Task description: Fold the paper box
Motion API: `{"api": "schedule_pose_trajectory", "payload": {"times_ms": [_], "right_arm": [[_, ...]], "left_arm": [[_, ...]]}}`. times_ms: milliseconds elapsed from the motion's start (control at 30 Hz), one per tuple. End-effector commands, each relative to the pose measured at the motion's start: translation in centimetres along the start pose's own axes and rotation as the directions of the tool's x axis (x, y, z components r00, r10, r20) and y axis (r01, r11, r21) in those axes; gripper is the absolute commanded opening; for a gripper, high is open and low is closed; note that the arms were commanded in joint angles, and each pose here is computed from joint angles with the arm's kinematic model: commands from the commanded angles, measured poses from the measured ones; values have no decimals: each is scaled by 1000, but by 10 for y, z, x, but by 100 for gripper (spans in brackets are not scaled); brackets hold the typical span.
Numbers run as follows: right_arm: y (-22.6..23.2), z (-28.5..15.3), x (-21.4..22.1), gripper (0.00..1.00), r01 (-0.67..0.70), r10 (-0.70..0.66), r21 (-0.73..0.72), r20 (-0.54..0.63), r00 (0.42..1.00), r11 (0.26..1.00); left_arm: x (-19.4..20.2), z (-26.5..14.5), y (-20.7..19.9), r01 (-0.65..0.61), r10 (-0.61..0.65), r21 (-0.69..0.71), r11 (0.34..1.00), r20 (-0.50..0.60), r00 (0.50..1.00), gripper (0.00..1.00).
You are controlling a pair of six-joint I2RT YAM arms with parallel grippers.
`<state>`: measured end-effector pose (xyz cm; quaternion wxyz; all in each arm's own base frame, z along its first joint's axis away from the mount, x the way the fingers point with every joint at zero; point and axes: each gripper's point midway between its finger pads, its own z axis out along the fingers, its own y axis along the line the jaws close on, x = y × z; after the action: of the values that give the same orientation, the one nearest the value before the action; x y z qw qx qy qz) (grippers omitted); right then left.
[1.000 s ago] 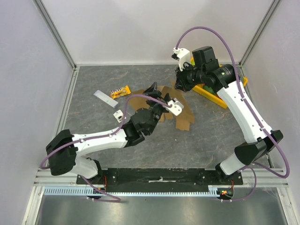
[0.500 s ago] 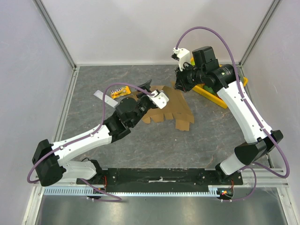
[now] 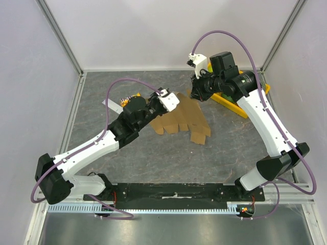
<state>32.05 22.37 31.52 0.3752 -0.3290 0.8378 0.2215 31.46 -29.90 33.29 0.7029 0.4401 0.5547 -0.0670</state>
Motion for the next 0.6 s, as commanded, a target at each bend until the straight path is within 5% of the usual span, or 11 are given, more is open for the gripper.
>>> {"api": "schedule_pose_trajectory", "payload": {"times_ms": [0,567], "right_arm": [[5,-14,-10,10,23,-23,-6,54,998,1000],[5,-15,-15,12,27,-27,0,72,997,1000]], "left_arm": [[-23,6,-2,64,-68,76,995,55,996,48],[-5,15,-25,110,-106,257,960,-30,994,41]]}}
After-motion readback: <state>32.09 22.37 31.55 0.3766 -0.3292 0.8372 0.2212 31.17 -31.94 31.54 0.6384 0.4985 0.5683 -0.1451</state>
